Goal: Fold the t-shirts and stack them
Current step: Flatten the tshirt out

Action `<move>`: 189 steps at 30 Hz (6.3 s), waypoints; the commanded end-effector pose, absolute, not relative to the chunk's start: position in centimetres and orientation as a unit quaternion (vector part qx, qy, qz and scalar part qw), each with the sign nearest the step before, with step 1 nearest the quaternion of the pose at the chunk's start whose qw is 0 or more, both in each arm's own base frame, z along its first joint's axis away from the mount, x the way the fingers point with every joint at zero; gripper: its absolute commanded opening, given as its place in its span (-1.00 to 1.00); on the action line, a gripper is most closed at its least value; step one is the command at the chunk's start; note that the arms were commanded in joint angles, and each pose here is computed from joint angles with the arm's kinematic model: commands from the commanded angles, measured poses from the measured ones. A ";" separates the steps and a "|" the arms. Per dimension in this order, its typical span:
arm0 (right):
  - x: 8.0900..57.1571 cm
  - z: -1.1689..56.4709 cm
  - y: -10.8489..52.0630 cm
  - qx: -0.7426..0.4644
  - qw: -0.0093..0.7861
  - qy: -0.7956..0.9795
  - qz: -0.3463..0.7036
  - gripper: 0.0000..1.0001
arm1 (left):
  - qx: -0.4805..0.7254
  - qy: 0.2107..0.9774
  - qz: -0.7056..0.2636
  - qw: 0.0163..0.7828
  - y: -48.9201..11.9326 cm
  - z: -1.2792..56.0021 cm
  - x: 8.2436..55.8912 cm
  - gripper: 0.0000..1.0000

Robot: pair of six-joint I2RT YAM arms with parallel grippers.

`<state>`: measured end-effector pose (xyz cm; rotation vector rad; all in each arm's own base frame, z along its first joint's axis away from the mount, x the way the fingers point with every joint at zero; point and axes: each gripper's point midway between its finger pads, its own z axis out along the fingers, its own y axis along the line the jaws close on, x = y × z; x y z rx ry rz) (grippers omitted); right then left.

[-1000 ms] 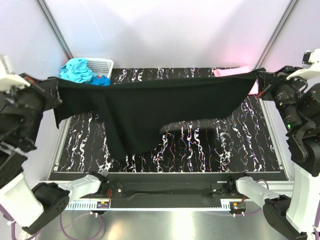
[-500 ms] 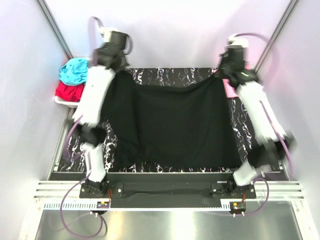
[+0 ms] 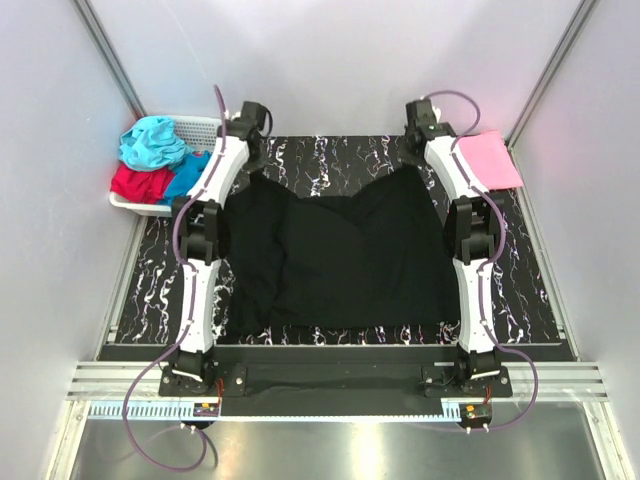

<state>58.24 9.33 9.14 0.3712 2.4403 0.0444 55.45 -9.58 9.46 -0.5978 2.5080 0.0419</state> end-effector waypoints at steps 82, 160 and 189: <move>27.0 49.8 -0.8 0.117 0.695 0.708 -0.040 -1.00 | -0.196 0.638 0.048 0.743 4.1 59.0 21.4 -1.00; 54.8 19.0 4.5 0.133 0.468 0.874 0.011 -1.00 | -0.147 0.909 0.038 0.388 -10.6 20.3 56.0 -1.00; 63.9 8.1 4.1 0.131 0.383 0.914 0.027 0.22 | -0.174 0.876 0.014 0.449 -8.3 14.0 63.7 0.97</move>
